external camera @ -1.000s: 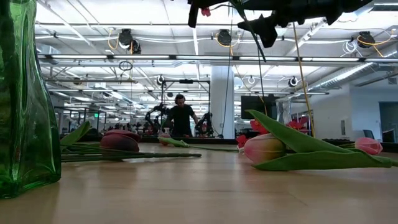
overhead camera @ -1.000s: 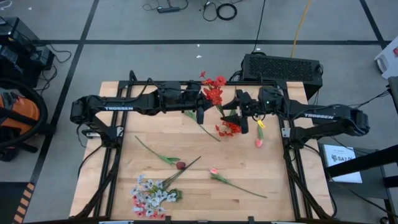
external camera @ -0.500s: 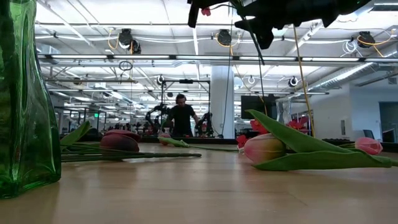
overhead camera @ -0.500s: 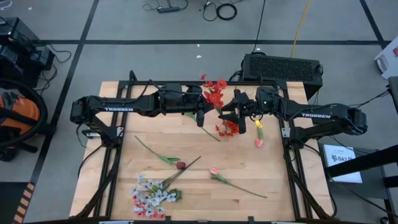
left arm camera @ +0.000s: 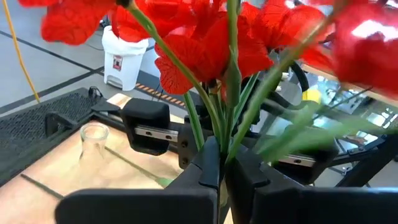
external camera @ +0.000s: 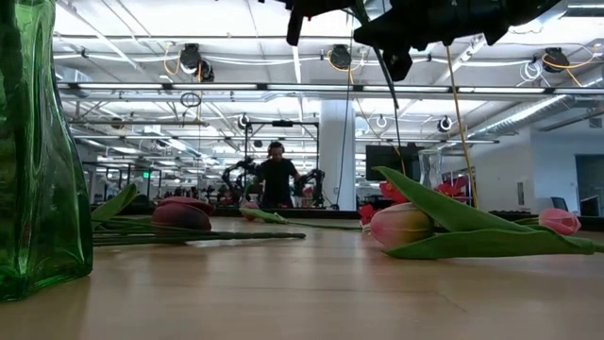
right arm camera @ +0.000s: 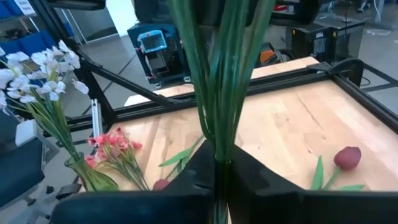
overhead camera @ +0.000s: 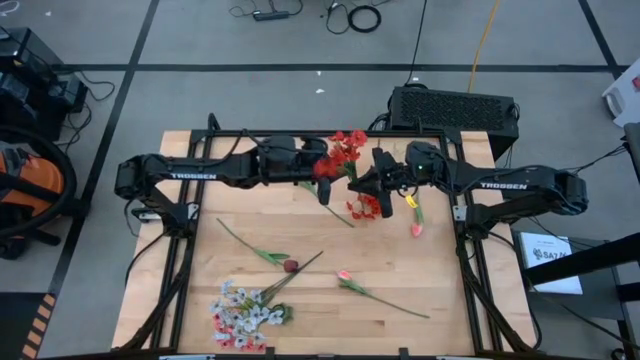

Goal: Sort flowers into vase by color
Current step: Put the left orange flowers into the transparent vase

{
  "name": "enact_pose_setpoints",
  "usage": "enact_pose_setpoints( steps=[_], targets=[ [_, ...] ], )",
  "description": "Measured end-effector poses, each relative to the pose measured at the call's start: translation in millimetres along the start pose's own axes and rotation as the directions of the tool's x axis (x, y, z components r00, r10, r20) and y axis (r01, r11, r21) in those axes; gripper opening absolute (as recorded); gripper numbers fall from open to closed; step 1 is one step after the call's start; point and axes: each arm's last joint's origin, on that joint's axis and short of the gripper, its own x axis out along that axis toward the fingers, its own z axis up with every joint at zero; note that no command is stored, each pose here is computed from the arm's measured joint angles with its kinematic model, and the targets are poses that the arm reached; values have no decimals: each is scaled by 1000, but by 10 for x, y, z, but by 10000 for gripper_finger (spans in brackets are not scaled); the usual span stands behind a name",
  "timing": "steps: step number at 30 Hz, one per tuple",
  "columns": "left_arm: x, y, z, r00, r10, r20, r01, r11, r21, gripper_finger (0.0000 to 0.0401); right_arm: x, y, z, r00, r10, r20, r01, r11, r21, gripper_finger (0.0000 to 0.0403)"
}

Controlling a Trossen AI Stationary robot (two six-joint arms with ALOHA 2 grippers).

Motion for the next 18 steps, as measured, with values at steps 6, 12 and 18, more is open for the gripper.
enact_pose_setpoints(
  steps=[6, 12, 18],
  targets=[
    [4, 11, -32, 1000, 9, -30, -9, 1000, -4, 56, -1, -5, -7, 1000, -3, -8, 3, 1000, 3, 7],
    [-45, 61, -60, 994, 40, -101, -40, 999, -1, 94, -92, -51, 47, 999, -35, 17, 35, 999, 4, 4],
    [-271, 47, 162, 999, 38, -39, -38, 999, -3, 97, -263, -106, 103, 996, -87, 25, 87, 996, 12, 3]
  ],
)
